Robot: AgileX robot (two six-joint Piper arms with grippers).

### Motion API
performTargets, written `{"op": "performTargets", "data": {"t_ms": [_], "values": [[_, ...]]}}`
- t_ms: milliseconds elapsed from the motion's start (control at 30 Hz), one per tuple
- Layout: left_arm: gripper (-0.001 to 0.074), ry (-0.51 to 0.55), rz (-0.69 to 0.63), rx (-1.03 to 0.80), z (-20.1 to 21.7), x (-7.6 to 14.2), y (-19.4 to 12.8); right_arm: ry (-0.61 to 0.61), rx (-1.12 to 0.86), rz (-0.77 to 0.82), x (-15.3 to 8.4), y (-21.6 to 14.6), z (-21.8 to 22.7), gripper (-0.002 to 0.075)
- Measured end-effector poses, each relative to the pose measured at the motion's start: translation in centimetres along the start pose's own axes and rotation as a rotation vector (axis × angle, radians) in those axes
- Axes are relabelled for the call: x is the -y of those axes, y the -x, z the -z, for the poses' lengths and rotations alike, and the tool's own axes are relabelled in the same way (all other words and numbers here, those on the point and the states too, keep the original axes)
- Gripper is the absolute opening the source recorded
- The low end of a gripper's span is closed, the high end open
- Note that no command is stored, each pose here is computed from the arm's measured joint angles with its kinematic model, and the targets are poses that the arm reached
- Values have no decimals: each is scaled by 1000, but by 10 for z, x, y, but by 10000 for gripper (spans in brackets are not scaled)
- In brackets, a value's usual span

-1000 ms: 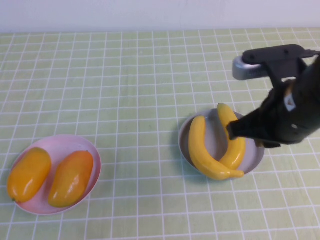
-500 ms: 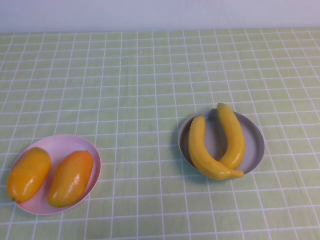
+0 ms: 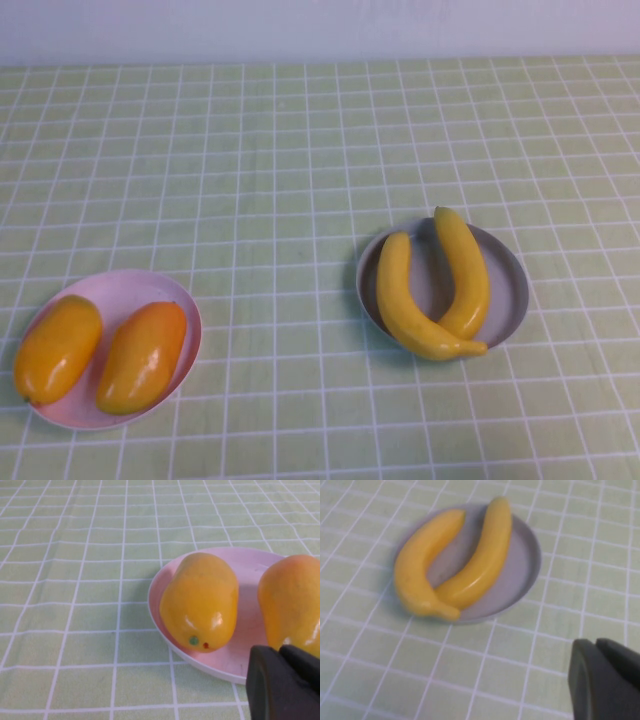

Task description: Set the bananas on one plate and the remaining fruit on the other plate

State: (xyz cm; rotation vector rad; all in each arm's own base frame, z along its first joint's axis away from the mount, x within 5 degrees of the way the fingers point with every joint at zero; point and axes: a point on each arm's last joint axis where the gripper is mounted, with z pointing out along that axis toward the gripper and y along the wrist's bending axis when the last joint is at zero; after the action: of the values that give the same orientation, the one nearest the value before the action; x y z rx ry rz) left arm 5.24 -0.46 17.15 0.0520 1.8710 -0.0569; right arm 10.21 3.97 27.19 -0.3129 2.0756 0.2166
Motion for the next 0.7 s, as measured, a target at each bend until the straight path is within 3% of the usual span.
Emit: {"op": "performTargets", "data": {"t_ms": [100,300,533,700], "values": [[2,0,0,0,0,0,0,-75,142,-110,14,-28,-8,-15],[2,0,0,0,0,0,0,-202,365,-180,26,-68,-2,-15],[2,0,0,0,0,0,0,-243,463,-184,25,-85,12,-15],[2,0,0,0,0,0,0,-262,424,-199,26,-92,14,-15]]}}
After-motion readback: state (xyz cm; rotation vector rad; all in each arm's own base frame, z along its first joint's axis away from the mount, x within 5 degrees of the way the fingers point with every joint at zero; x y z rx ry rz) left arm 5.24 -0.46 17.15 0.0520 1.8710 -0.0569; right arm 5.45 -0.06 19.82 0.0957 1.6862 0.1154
